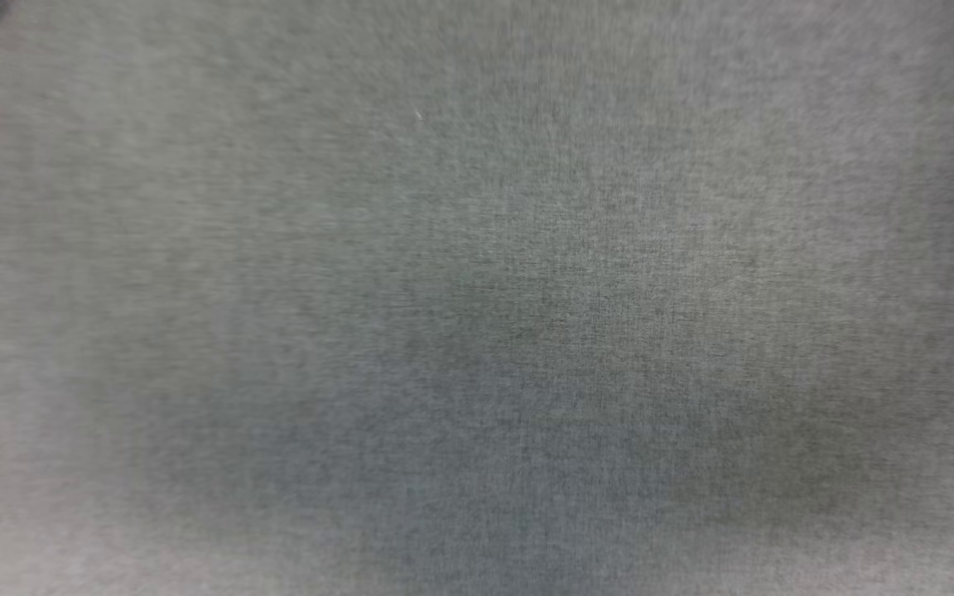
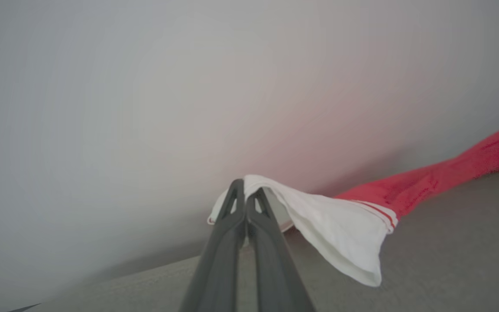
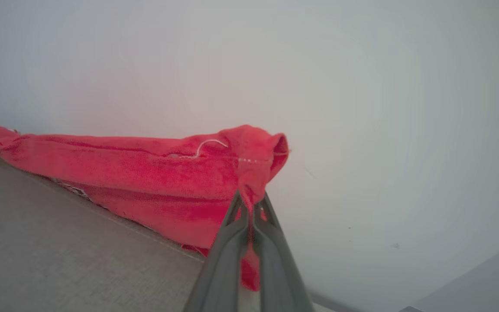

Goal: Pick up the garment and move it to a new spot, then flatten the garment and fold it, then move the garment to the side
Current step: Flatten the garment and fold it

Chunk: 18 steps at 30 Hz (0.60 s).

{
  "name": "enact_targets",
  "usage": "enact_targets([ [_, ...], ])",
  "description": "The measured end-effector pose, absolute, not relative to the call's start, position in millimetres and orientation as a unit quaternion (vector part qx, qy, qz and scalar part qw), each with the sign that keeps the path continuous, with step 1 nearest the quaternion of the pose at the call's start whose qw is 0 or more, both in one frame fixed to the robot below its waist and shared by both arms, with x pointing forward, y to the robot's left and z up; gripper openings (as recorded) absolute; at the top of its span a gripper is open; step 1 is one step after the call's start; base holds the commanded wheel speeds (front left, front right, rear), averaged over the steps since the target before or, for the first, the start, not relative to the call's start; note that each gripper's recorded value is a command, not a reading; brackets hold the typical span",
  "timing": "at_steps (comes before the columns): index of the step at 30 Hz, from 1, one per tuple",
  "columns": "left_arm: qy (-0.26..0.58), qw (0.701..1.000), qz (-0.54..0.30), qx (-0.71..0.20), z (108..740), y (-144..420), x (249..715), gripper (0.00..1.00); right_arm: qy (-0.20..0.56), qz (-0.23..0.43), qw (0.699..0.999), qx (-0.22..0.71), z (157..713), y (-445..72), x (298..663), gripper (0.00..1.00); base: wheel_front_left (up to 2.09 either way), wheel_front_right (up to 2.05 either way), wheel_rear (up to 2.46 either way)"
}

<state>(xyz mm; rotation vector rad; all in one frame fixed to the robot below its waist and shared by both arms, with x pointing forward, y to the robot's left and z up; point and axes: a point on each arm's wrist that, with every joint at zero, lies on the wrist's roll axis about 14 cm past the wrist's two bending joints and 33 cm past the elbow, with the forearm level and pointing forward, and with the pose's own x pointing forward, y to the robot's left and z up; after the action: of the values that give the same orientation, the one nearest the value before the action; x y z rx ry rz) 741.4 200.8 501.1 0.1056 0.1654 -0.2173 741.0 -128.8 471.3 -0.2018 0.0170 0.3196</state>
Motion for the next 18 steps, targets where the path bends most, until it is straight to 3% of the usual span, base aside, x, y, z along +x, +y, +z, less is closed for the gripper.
enact_targets([
  [8, 0.146, 0.978, -0.136, 0.065, 506, 213, 658, 0.0, 0.073, 0.208, 0.971, -0.089, 482, -127, 670, 0.0, 0.0, 0.0, 0.0],
  [18, 0.195, 0.968, -0.15, 0.041, 496, 226, 524, 0.0, 0.142, 0.268, 0.949, -0.083, 492, -151, 549, 0.0, 0.0, 0.0, 0.0],
])
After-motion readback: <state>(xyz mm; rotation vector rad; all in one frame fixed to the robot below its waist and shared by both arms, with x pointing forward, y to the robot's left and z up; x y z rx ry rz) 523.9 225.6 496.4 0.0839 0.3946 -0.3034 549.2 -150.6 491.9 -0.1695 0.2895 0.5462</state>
